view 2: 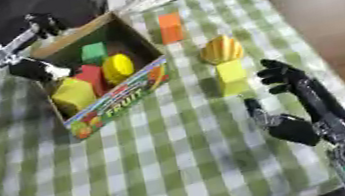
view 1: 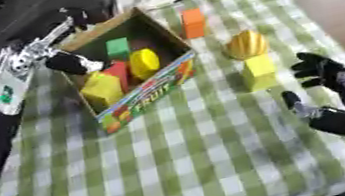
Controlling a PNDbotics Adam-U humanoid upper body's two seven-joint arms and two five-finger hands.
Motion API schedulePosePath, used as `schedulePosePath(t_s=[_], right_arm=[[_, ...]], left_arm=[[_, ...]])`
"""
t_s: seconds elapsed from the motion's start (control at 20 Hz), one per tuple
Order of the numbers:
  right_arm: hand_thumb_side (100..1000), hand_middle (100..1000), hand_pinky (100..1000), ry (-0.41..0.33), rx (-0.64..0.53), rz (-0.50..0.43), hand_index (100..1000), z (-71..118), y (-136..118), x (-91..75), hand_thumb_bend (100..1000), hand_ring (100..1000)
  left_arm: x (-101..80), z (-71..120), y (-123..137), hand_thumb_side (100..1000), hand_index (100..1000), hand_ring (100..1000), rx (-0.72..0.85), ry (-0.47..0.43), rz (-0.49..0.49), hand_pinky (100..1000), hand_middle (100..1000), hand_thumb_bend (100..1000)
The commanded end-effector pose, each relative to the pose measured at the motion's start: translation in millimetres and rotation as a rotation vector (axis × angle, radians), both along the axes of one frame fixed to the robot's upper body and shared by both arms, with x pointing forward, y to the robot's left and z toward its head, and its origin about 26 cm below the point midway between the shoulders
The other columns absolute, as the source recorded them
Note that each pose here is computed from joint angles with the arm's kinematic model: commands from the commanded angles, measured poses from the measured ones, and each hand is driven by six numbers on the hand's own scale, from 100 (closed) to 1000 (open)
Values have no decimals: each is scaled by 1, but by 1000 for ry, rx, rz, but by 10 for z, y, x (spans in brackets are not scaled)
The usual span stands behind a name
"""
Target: Pick up objects on the table and place them in the box.
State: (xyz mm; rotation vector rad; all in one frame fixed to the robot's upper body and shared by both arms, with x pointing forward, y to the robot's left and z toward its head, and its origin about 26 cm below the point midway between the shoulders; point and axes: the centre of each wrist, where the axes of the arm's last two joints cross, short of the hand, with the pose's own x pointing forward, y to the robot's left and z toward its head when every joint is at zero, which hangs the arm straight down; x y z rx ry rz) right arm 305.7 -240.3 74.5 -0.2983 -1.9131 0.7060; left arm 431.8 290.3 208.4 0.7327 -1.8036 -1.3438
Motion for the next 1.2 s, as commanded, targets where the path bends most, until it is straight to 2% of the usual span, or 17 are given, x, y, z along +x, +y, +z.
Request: schedulePosePath(t_s=[0.05, 0.2, 0.4, 0.6, 0.75, 0.8, 0.85, 0.95, 1.05, 1.2], right_arm=[[310, 779, 742, -39, -68, 11, 932, 150, -81, 54, 323, 800], [308, 784, 745, -56, -133, 40, 935, 278, -124, 125, 328, 802], [301, 799, 752, -72, -258, 95, 939, 479, -187, 259, 335, 813], [194, 818, 764, -73, -416, 164, 943, 698, -245, 423, 358, 832], [151, 836, 777, -25, -536, 236, 949, 794, -291, 569, 360, 854], [109, 842, 789, -1, -568, 259, 953, 808, -307, 618, 299, 873], [153, 855, 796, 23, -604, 279, 954, 825, -324, 673, 366, 883], [163, 869, 815, 66, -666, 309, 955, 848, -351, 781, 376, 907], [209, 874, 829, 100, -727, 324, 958, 850, -369, 887, 345, 924], [213, 879, 845, 145, -795, 332, 960, 806, -387, 1023, 353, 943]], left_arm=[[-293, 374, 159, 413, 859, 713, -110, -111, 5, 689, 713, 513], [-564, 354, 213, 388, 842, 708, -222, -134, 2, 678, 699, 482], [-862, 175, 219, 395, 834, 704, -376, -117, -4, 671, 686, 456], [-1061, -102, 236, 418, 830, 693, -493, -43, 28, 653, 673, 434], [-1145, -327, 256, 439, 829, 687, -537, 29, 74, 646, 667, 388], [-1169, -400, 257, 445, 827, 681, -560, 54, 90, 641, 661, 372], [-1199, -466, 251, 456, 825, 679, -587, 74, 102, 639, 657, 348], [-1262, -582, 233, 467, 825, 678, -618, 104, 119, 638, 656, 346], [-1312, -668, 218, 473, 824, 676, -638, 127, 134, 637, 653, 344], [-1356, -757, 200, 482, 824, 675, -660, 158, 151, 637, 652, 342]])
